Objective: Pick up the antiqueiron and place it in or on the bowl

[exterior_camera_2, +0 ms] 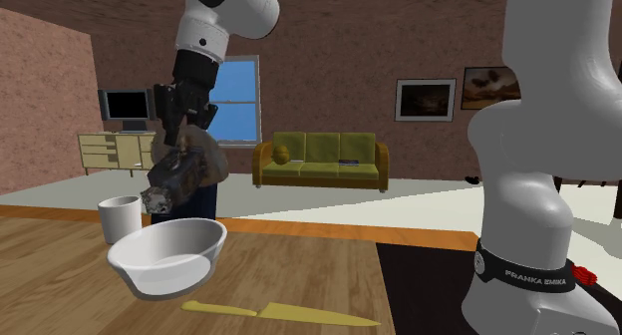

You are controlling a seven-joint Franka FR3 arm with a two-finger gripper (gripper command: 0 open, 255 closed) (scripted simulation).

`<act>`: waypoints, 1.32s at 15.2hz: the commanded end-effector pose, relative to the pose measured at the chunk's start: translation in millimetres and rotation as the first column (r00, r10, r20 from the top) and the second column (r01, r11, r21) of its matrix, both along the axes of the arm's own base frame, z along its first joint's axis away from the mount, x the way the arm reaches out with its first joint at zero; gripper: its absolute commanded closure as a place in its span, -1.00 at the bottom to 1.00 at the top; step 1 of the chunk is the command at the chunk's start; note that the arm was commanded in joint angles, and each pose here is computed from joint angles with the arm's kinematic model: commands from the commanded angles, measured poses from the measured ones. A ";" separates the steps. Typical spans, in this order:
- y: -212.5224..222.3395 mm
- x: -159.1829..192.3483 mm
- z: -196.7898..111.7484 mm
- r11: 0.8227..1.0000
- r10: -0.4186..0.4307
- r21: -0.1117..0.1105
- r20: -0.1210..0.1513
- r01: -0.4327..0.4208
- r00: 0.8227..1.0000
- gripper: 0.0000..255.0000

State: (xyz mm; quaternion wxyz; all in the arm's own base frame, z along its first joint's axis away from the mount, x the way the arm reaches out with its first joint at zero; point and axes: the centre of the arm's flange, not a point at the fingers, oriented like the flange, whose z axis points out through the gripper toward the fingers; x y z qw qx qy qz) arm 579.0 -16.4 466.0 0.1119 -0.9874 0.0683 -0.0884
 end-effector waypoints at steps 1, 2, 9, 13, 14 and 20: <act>-0.1 0.8 -9.4 1.000 0.000 0.000 0.002 0.000 1.000 1.00; -0.1 0.8 -14.7 1.000 0.000 0.000 0.002 0.000 1.000 1.00; -0.1 0.8 -51.7 1.000 0.000 0.000 0.002 0.000 1.000 1.00; -0.1 0.8 -72.8 1.000 0.000 0.000 0.002 0.000 1.000 1.00; -0.1 0.8 -82.1 1.000 0.000 0.000 0.002 0.000 1.000 1.00; -0.1 0.8 -82.1 1.000 0.000 0.000 0.002 0.000 1.000 1.00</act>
